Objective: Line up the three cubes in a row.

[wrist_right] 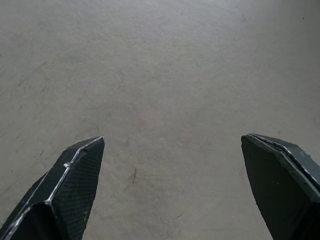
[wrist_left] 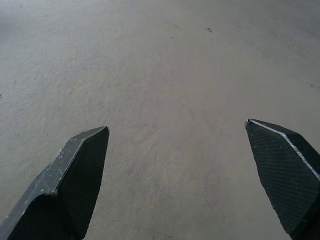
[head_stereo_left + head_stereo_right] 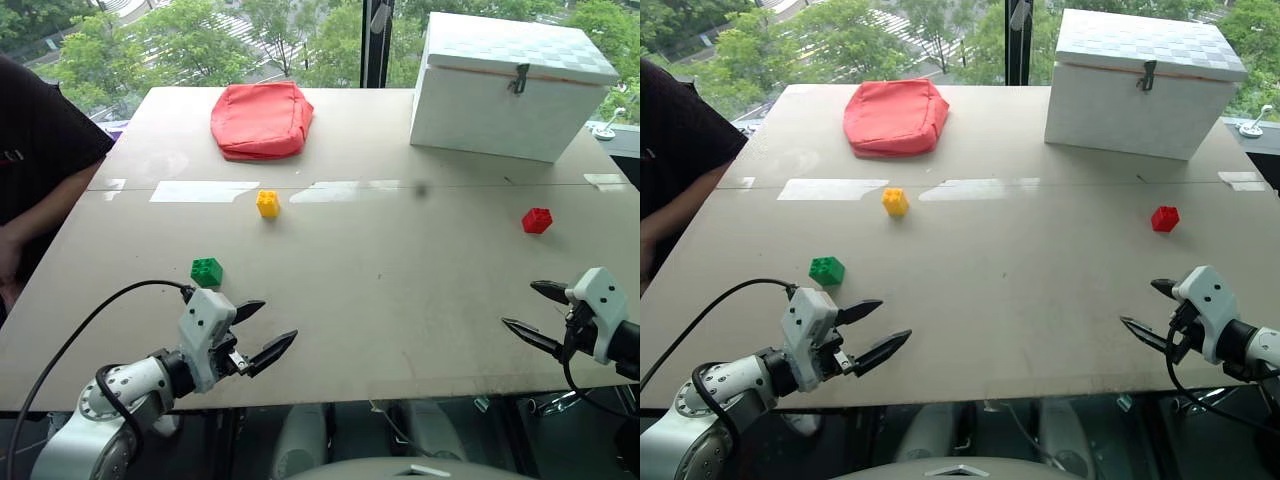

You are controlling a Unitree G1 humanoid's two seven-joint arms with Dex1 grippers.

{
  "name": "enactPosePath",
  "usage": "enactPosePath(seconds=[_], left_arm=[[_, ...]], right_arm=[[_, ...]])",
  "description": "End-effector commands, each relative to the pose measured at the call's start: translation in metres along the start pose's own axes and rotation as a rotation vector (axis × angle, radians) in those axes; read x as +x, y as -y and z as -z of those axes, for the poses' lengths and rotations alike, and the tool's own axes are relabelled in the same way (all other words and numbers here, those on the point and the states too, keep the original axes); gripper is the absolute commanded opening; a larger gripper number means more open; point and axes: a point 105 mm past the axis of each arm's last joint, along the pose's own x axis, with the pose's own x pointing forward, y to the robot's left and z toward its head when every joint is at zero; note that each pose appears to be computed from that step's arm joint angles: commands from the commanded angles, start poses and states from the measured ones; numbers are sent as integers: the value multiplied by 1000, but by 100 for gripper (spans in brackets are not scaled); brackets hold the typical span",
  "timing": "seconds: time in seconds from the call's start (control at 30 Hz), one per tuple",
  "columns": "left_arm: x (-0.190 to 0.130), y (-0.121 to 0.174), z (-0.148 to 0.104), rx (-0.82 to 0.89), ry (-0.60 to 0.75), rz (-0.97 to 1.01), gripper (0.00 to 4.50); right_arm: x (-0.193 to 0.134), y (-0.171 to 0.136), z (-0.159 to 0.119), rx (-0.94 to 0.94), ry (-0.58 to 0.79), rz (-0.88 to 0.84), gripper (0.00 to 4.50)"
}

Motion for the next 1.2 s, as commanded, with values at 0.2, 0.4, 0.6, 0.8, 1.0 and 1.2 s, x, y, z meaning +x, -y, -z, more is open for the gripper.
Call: enactPosePath(seconds=[0.2,0.4,0.6,0.8,1.0,1.2], left_arm=[[24,3,-41,7,157,31,446],[53,16,-83,87,233,157,446],[84,51,-128,158,315,360,446],[98,63,-139,225,319,454,446],[103,65,-144,229,343,456,446],[102,64,-143,224,347,438,446]], right_arm=[[5,15,-44,35,151,264,450],[25,55,-63,120,5,461,450],[40,124,-67,354,-170,697,450],[51,150,-63,439,-268,712,450],[61,155,-62,488,-275,658,450],[71,160,-58,478,-292,656,450]])
